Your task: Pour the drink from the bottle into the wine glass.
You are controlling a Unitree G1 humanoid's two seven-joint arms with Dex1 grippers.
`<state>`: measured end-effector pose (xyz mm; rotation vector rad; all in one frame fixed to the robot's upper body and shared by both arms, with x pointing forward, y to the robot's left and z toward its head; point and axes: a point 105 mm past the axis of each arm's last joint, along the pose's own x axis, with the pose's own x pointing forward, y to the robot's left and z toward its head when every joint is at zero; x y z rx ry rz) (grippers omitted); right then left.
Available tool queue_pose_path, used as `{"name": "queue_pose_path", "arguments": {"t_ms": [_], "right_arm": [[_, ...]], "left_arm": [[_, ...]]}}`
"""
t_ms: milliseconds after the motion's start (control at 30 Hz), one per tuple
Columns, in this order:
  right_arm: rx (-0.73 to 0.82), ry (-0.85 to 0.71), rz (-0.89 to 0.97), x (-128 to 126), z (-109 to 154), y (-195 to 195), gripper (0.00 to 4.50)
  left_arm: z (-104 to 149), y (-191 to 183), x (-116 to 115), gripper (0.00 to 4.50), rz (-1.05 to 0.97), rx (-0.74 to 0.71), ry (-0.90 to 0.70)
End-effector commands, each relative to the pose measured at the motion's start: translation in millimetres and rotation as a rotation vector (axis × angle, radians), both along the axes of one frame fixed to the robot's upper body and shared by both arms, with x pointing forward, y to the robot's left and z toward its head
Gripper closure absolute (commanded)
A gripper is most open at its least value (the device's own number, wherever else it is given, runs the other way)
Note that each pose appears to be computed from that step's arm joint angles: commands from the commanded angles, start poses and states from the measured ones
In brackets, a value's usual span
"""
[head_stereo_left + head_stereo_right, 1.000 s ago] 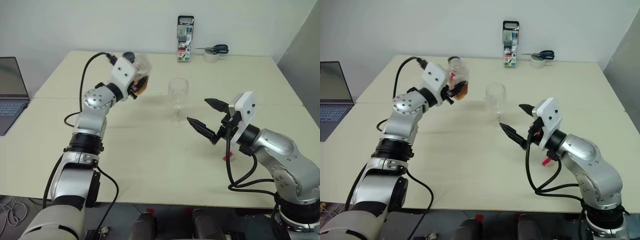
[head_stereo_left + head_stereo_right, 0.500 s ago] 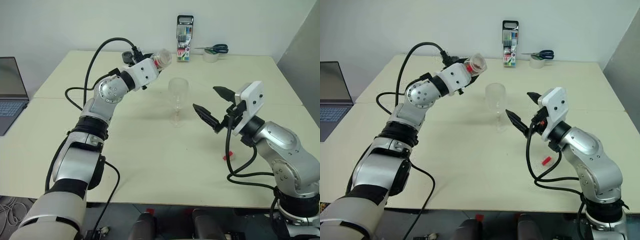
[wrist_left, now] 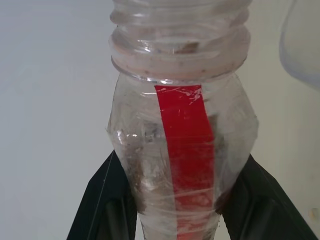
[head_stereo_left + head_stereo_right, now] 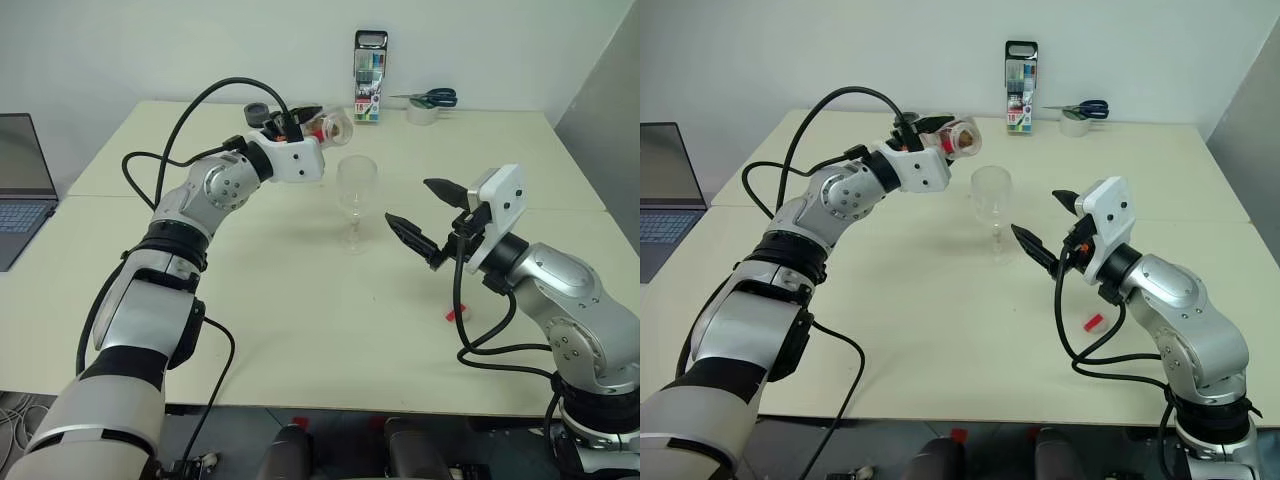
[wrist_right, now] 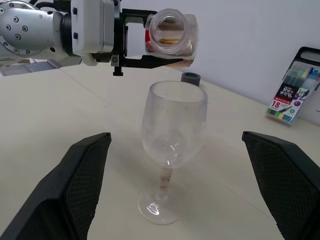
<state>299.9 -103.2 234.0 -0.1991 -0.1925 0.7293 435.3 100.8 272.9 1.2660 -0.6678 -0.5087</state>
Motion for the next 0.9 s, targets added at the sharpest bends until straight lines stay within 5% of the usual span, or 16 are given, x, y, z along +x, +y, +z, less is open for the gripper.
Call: {"name": "queue_pose_path", "arguments": {"t_ms": [33, 900], "right_arm": [[-0.001, -0.031, 0.006, -5, 6, 2, 0.00], [0.020, 0.012, 0.059, -14, -3, 19, 0.00]], "left_arm": [[30, -6, -5, 2.74, -0.017, -0.007, -0.114], [30, -12, 2, 2.74, 0.038, 0.142, -0.251]]}}
